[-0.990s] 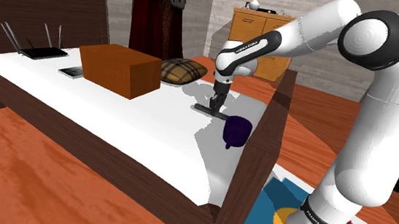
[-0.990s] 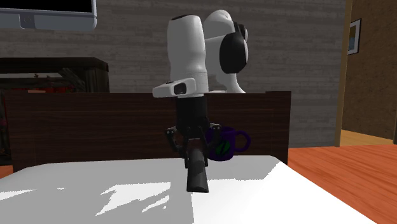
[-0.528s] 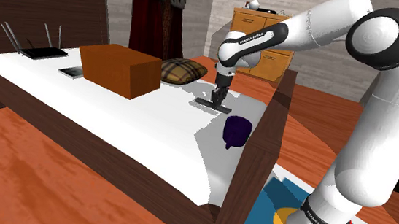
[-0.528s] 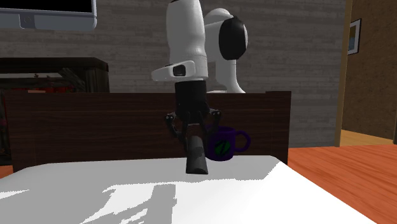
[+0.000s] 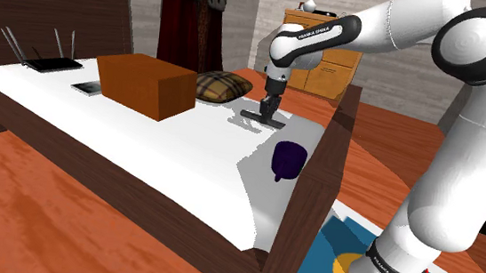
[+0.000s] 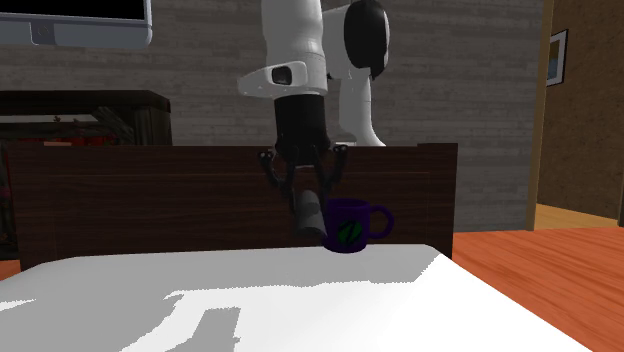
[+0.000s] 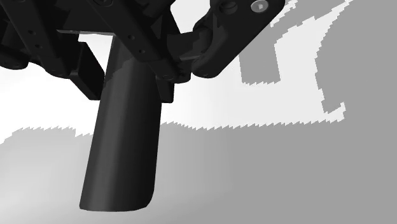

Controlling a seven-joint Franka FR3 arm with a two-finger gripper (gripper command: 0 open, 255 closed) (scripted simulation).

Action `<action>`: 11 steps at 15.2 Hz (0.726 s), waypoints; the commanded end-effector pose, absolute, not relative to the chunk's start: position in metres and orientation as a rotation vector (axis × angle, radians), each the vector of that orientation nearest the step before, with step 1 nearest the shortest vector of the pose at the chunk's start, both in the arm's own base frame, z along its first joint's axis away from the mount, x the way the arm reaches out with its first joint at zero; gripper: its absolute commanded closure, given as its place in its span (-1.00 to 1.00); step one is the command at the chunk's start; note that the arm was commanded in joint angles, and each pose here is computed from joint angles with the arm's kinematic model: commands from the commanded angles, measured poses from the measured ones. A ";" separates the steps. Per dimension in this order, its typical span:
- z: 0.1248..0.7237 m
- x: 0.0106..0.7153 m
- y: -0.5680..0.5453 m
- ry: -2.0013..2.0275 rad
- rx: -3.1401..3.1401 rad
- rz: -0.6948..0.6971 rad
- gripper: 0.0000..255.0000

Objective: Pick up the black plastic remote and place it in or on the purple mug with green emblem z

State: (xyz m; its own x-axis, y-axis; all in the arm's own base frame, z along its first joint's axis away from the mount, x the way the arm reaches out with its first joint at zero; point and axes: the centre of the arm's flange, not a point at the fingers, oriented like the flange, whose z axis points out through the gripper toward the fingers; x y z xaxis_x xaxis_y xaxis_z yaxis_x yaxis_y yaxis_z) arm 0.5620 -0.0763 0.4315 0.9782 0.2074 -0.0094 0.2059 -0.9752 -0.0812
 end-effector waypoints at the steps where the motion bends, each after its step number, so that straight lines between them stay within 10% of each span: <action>1: 0.441 0.563 -0.076 -0.319 -3.045 0.028 1.00; 11: 0.487 0.550 -0.072 -0.319 -3.045 0.028 1.00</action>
